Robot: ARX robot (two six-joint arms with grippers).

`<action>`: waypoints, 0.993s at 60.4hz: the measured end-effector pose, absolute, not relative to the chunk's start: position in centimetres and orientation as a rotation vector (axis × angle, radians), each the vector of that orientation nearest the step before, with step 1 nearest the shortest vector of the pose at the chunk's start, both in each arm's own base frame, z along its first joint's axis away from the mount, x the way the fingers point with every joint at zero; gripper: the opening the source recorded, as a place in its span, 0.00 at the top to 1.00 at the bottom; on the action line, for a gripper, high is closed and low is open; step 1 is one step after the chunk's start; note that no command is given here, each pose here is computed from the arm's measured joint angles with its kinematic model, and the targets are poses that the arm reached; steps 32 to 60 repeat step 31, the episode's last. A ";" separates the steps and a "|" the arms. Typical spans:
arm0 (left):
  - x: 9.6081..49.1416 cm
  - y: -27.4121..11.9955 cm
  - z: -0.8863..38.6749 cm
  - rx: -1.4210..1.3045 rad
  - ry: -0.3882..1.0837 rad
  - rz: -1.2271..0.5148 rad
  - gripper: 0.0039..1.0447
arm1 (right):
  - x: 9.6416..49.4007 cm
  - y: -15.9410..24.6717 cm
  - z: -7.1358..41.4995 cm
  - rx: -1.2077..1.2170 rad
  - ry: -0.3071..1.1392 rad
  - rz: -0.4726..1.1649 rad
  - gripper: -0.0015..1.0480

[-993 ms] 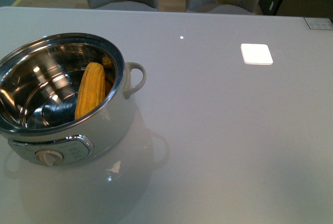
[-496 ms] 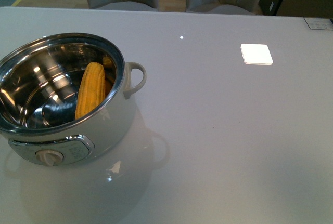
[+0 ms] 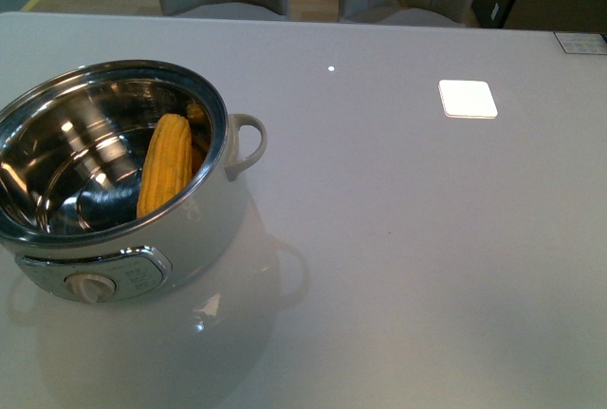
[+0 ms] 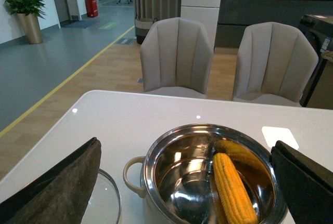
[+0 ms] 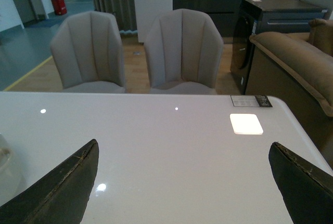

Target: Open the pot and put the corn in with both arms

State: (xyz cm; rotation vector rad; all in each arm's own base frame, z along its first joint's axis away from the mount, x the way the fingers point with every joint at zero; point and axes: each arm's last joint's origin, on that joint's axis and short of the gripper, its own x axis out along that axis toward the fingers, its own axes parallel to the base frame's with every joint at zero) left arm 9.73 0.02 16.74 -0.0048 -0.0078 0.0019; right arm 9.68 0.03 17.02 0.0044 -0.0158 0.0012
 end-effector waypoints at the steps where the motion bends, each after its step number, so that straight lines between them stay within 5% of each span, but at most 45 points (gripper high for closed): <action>1: 9.7 0.0 16.7 -0.005 -0.008 0.002 0.06 | 9.7 0.0 17.0 0.004 -0.016 0.001 0.08; 60: 9.7 0.0 16.7 -0.005 -0.008 0.002 0.06 | 9.7 0.0 17.0 0.004 -0.016 0.001 0.08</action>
